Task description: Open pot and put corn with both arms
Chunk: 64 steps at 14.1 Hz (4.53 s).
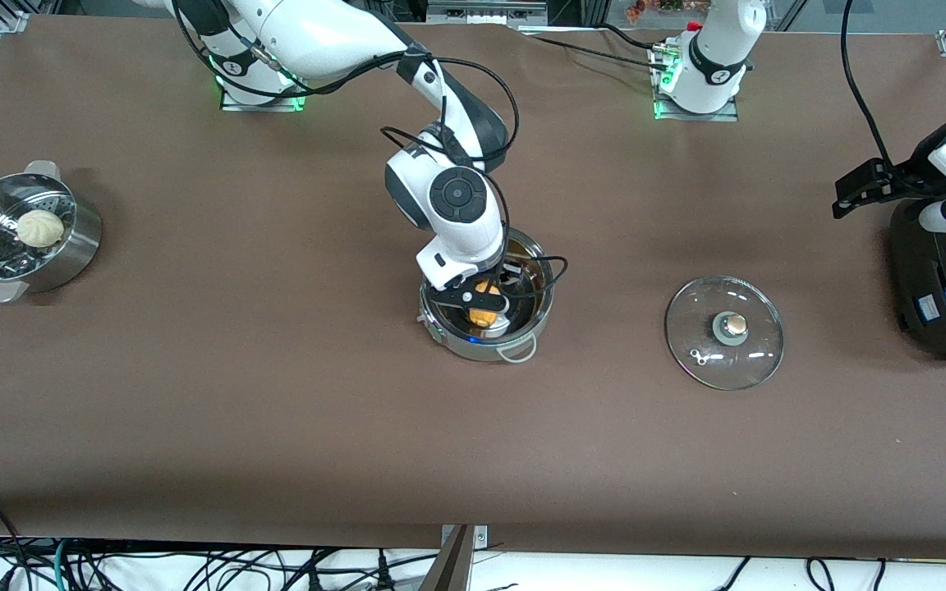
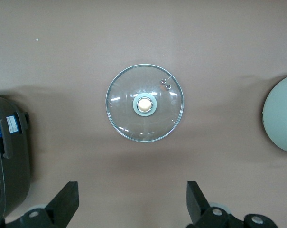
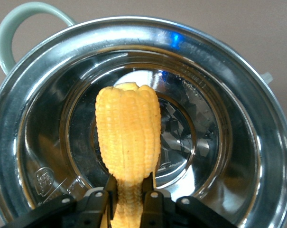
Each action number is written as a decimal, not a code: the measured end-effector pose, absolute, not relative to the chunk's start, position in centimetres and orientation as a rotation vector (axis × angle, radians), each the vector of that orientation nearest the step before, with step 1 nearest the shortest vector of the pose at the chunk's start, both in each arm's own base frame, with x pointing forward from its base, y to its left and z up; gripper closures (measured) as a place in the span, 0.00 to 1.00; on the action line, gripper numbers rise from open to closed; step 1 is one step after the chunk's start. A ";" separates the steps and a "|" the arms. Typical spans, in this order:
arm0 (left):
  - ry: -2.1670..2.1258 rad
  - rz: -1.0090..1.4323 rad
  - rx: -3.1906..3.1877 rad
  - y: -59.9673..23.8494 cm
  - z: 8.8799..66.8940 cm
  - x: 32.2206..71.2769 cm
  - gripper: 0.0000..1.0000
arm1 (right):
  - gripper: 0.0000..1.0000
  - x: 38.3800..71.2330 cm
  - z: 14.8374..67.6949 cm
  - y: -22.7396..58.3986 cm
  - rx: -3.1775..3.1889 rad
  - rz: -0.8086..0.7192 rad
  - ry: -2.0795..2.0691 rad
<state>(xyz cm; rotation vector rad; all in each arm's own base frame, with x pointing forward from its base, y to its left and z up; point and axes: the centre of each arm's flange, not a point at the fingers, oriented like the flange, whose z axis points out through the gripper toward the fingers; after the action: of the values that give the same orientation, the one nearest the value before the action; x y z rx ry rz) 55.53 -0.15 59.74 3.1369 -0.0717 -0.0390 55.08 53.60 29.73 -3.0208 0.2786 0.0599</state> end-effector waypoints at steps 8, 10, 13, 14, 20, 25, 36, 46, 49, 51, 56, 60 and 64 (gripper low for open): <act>-0.073 -0.031 3.137 -0.2 60.0 55.6 0.00 | 0.36 55.4 30.3 53.6 -3.016 0.044 0.280; -0.073 -0.031 3.137 -0.2 60.0 55.6 0.00 | 0.32 55.6 30.5 53.4 -3.020 0.044 0.285; -0.076 -0.031 3.137 -0.3 60.0 55.6 0.00 | 0.30 55.8 30.9 52.9 -3.042 0.064 0.293; -0.077 -0.031 3.137 -0.4 60.0 55.6 0.00 | 0.30 55.9 31.2 52.8 -3.044 0.065 0.296; -0.084 -0.030 3.137 -0.6 60.0 55.6 0.00 | 0.29 58.4 35.9 48.6 -3.089 0.030 0.259; -0.086 -0.030 3.137 -0.7 60.0 55.6 0.00 | 0.01 61.8 39.2 41.2 -3.149 0.082 0.166; -0.095 -0.030 3.137 -1.0 60.0 55.6 0.00 | 0.00 59.5 51.2 23.3 -3.165 0.099 -0.008; -0.102 -0.047 3.136 -1.2 59.9 55.5 0.00 | 0.00 57.3 58.0 3.7 -3.082 0.149 -0.133; -0.102 -0.049 3.136 -1.2 59.9 55.5 0.00 | 0.00 57.3 57.9 1.2 -3.096 0.153 -0.141; -0.102 -0.049 3.136 -1.2 59.9 55.5 0.00 | 0.00 57.3 57.9 1.7 -3.110 0.154 -0.161; -0.101 -0.072 3.135 -1.2 59.8 55.3 0.00 | 0.00 57.0 58.5 2.1 -3.128 0.139 -0.180; -0.102 -0.081 3.135 -1.2 59.9 55.2 0.00 | 0.00 57.1 58.4 1.7 -3.136 0.141 -0.172; -0.103 -0.080 3.135 -1.3 60.0 55.2 0.00 | 0.00 56.9 58.6 1.7 -3.137 0.152 -0.172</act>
<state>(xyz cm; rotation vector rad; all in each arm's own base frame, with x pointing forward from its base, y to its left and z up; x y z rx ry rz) 55.20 -1.33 60.03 3.1352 -0.1030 -0.0801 56.94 1.66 58.63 -3.1365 -0.1717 0.1523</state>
